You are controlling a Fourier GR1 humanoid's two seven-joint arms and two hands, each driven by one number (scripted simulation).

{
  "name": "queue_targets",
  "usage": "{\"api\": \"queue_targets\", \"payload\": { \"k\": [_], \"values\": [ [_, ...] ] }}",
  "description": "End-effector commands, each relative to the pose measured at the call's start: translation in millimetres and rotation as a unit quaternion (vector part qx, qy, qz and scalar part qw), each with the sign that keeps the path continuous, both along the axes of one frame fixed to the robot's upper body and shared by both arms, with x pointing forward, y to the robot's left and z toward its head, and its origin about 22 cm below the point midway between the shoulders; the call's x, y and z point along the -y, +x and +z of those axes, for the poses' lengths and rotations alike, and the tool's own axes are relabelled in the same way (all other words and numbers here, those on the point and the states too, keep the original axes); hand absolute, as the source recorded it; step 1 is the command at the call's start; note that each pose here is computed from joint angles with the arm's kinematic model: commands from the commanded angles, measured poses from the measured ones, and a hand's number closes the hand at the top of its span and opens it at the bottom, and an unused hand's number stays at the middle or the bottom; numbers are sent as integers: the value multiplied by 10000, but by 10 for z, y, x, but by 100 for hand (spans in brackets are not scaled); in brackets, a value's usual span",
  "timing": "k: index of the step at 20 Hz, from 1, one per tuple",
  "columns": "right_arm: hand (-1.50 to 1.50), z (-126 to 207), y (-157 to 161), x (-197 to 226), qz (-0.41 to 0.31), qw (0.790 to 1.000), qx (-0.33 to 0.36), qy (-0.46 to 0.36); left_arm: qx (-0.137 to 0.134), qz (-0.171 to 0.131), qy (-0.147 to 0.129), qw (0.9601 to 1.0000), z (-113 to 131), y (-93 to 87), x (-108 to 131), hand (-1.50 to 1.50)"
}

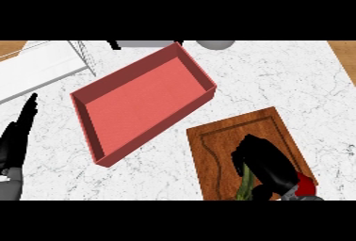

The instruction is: Pick the squash from the cutting board and place it in the cardboard box

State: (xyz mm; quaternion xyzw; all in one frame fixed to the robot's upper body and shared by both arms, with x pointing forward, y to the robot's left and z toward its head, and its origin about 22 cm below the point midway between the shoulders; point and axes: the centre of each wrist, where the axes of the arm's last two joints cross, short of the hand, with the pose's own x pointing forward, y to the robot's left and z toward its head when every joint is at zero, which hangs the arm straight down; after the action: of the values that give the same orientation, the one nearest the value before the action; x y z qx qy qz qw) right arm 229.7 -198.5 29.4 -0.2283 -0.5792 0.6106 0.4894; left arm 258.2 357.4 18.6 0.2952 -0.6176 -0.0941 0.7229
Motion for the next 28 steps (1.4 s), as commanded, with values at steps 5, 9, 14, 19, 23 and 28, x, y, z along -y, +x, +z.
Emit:
{"api": "queue_targets", "payload": {
  "k": [5, 9, 14, 19, 23, 28],
  "values": [
    [150, 278, 57, -130, -2704, 9599, 710, -214, -93, 10, -3, 10000, -113, -104, 8, 0],
    [150, 758, 6, -321, -2977, 9450, 1301, -375, -3, 14, 6, 10000, 10, -19, 2, 0],
    [150, 1240, -51, -409, -2466, 9327, 2624, 208, -39, 22, -52, 10000, 46, -48, 3, 0],
    [150, 1435, 122, -781, -1950, 9440, 2620, 467, -37, -23, -62, 10000, -134, 16, 190, 0],
    [150, 1671, 396, -1039, -1762, 9506, 2336, 1035, 16, -85, 27, 10000, -14, 98, -49, 0],
    [150, 1782, 501, -1448, -1953, 9429, 2172, 1599, 12, -114, -83, 9999, -56, 61, 129, 0]
  ]
}}
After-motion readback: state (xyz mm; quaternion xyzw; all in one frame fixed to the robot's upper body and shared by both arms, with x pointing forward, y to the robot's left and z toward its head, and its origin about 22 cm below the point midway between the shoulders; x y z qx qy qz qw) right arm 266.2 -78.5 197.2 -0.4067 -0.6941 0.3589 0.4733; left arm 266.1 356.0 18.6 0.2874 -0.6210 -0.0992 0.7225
